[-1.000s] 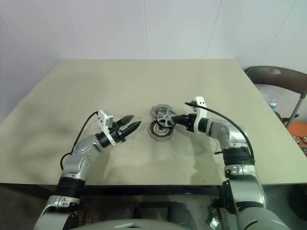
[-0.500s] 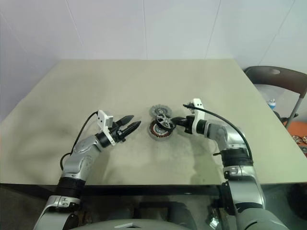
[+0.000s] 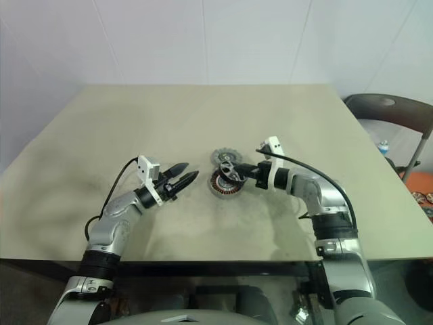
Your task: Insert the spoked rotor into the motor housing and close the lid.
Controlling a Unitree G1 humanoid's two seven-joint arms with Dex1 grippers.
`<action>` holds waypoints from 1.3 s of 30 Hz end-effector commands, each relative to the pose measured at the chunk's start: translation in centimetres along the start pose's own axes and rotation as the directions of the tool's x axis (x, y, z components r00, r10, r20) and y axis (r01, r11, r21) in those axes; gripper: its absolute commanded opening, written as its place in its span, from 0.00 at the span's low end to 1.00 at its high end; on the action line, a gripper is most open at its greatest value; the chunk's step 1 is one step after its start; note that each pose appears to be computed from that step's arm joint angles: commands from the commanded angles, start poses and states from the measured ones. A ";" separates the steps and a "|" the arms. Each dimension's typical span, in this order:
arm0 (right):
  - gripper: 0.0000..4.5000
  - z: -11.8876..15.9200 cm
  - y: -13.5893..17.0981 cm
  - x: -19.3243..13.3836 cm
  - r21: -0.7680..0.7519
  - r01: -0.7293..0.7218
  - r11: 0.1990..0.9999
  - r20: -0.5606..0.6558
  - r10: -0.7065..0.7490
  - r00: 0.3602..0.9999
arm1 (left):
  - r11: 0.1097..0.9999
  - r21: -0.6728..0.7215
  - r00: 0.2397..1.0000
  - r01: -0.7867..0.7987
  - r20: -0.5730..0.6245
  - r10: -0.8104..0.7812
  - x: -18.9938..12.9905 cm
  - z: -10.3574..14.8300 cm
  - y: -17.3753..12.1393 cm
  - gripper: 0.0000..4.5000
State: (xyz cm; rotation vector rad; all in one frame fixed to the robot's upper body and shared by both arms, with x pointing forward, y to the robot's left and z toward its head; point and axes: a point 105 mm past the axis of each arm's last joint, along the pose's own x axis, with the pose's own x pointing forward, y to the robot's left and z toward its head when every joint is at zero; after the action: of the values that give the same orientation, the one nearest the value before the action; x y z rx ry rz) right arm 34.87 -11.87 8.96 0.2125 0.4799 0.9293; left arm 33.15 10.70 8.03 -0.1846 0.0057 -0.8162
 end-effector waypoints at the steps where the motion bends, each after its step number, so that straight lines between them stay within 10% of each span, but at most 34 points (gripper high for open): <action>1: 0.00 0.8 0.3 0.2 -0.047 0.007 0.999 0.024 -0.006 1.000 | 0.999 0.033 1.000 0.005 0.025 -0.006 0.1 0.8 -0.1 0.60; 22: 0.00 5.0 0.6 -0.3 -0.024 -0.008 1.000 0.282 0.014 0.959 | 1.000 0.026 1.000 0.011 0.010 -0.012 0.1 0.3 -0.3 0.60; 39: 0.00 2.8 -1.3 1.1 -0.280 0.206 0.938 0.140 -0.172 0.975 | 1.000 0.025 1.000 0.013 0.010 -0.014 0.1 0.3 -0.3 0.60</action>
State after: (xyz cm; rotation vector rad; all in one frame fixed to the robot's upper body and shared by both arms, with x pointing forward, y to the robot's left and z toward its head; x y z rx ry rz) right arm 37.71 -11.97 9.17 -0.0272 0.3066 0.7646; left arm 32.89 10.56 7.56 -0.1871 0.0200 -0.8193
